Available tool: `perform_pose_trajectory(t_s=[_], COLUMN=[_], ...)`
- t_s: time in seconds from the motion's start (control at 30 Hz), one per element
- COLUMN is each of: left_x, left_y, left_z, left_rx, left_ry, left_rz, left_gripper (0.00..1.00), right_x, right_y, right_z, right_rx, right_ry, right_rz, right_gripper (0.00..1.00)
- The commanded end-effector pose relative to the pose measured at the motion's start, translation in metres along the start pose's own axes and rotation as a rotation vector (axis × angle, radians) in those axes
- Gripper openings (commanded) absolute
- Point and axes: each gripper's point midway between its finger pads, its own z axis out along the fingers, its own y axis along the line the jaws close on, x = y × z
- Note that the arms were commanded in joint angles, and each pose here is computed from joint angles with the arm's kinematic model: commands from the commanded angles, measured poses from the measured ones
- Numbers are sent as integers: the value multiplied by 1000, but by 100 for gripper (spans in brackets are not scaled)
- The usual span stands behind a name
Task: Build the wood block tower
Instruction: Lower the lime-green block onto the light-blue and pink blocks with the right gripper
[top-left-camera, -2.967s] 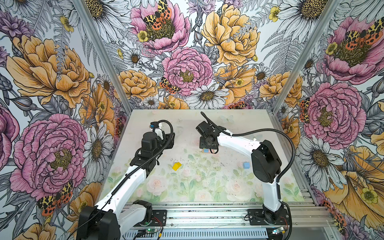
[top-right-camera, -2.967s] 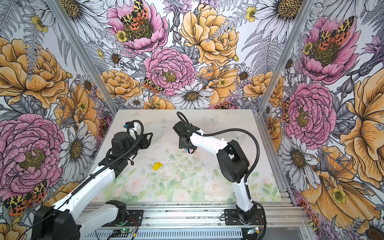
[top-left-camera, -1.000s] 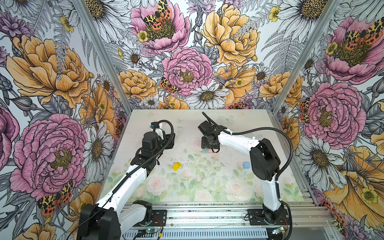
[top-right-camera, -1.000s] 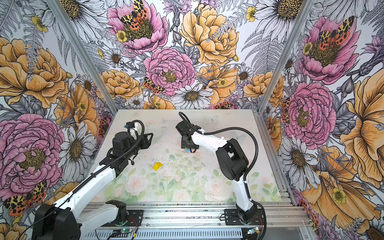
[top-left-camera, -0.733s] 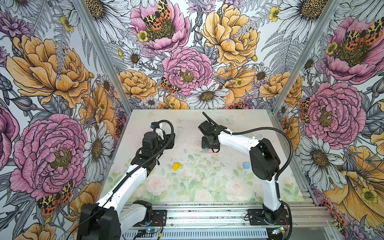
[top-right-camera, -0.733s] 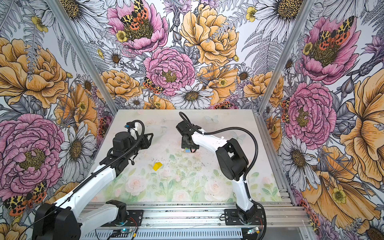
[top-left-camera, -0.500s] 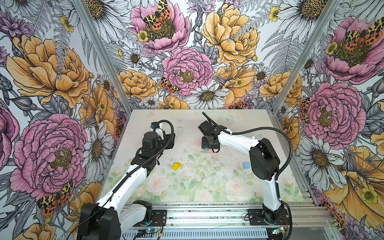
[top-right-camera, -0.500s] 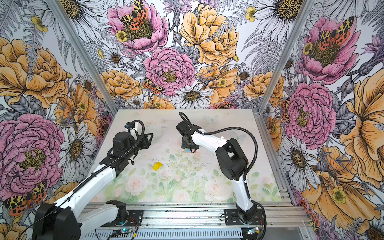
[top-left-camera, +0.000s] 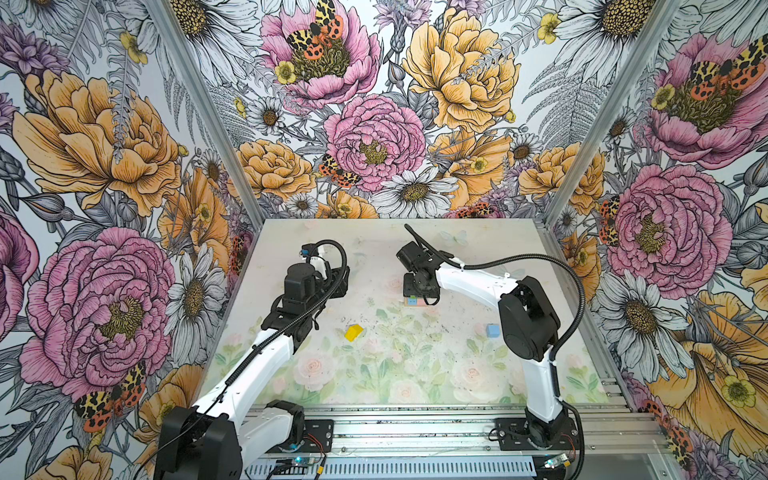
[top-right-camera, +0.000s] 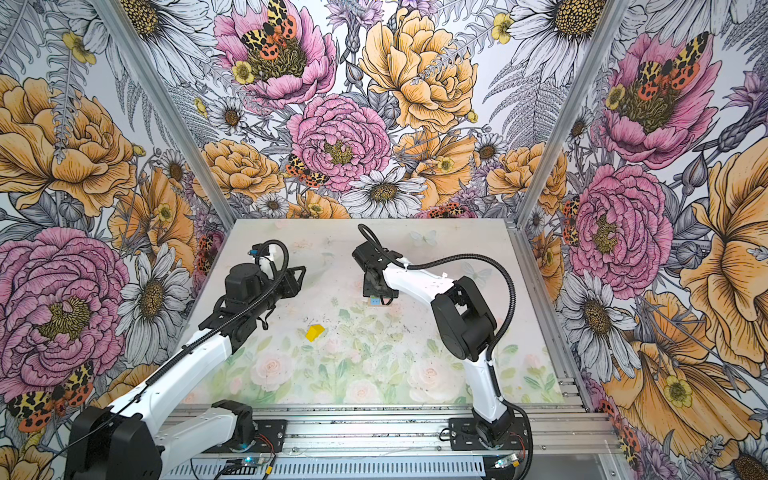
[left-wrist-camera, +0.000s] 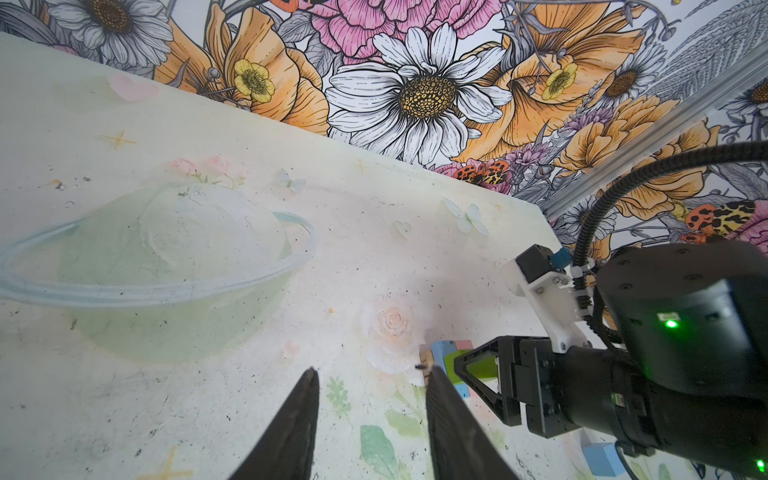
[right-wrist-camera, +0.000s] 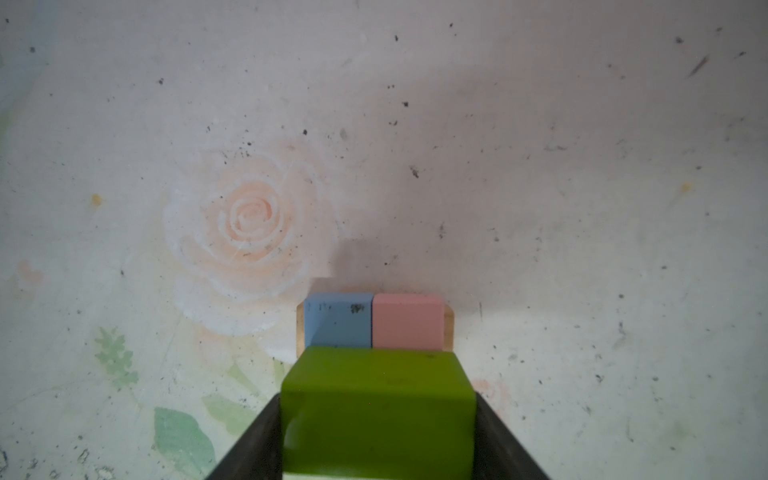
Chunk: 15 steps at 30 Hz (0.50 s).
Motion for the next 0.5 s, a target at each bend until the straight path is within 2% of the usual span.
perform_pose_trajectory(t_s=[0.0, 0.47], left_x=[-3, -3], left_y=[0, 0], left_z=[1, 0], left_rx=[13, 14], left_ry=[-6, -7], left_rz=[-2, -1], left_gripper=[44, 44], right_x=[-6, -7], right_y=[9, 12], right_z=[0, -2], right_rx=[-32, -43], right_ry=[-9, -11], right_rz=[-5, -15], right_gripper=[27, 27])
